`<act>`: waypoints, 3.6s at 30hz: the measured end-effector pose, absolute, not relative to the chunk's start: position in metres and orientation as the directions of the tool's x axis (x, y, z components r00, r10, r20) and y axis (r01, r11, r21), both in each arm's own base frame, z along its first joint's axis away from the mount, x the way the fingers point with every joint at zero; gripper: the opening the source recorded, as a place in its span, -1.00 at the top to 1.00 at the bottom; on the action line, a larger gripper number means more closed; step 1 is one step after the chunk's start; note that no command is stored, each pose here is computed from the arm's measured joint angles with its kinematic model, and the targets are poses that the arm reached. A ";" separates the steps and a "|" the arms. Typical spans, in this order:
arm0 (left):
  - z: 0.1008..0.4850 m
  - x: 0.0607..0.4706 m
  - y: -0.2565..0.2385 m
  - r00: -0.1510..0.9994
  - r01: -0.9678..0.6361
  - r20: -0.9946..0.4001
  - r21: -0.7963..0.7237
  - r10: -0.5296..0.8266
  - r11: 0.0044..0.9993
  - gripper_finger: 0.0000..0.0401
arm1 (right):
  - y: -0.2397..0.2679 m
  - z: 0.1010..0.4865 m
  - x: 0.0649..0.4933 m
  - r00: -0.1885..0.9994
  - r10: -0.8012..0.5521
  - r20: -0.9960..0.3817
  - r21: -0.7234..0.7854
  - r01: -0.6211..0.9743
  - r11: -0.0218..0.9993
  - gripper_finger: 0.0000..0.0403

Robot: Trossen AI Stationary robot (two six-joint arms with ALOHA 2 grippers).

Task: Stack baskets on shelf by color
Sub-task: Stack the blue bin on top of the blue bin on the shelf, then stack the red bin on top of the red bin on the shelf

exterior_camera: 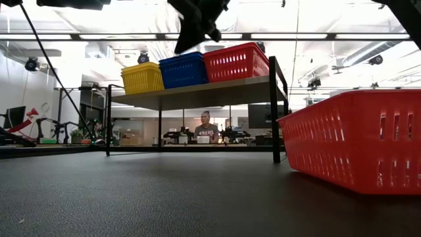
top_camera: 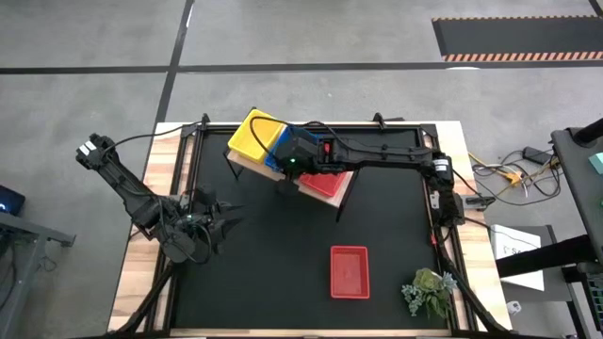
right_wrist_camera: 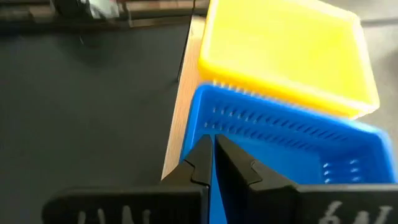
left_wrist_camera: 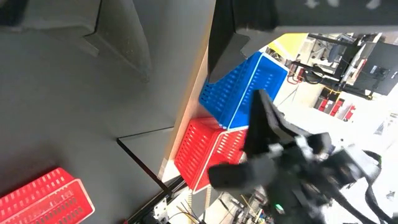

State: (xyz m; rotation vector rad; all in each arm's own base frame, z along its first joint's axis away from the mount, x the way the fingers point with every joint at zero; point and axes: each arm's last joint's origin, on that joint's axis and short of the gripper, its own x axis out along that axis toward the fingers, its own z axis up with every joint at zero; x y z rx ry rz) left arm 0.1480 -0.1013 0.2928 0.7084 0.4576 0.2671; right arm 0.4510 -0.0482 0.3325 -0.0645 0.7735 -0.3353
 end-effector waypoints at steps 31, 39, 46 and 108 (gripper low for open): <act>0.291 0.150 -0.103 0.867 -0.082 -0.314 0.674 0.386 0.734 0.29 | 0.161 0.325 0.375 0.402 0.176 -0.899 0.066 -0.272 0.960 0.96; 0.291 0.150 -0.103 0.868 -0.084 -0.313 0.672 0.386 0.735 0.29 | 0.209 0.310 0.349 0.340 0.201 -0.919 0.185 -0.079 0.980 0.87; 0.294 0.151 -0.104 0.876 -0.098 -0.302 0.650 0.375 0.753 0.29 | 0.237 0.283 0.327 0.273 0.164 -0.948 0.167 -0.012 0.986 0.47; 0.296 0.153 -0.106 0.890 -0.118 -0.280 0.621 0.360 0.775 0.29 | 0.206 0.413 0.326 0.749 -0.348 -0.564 -0.461 0.064 0.885 0.94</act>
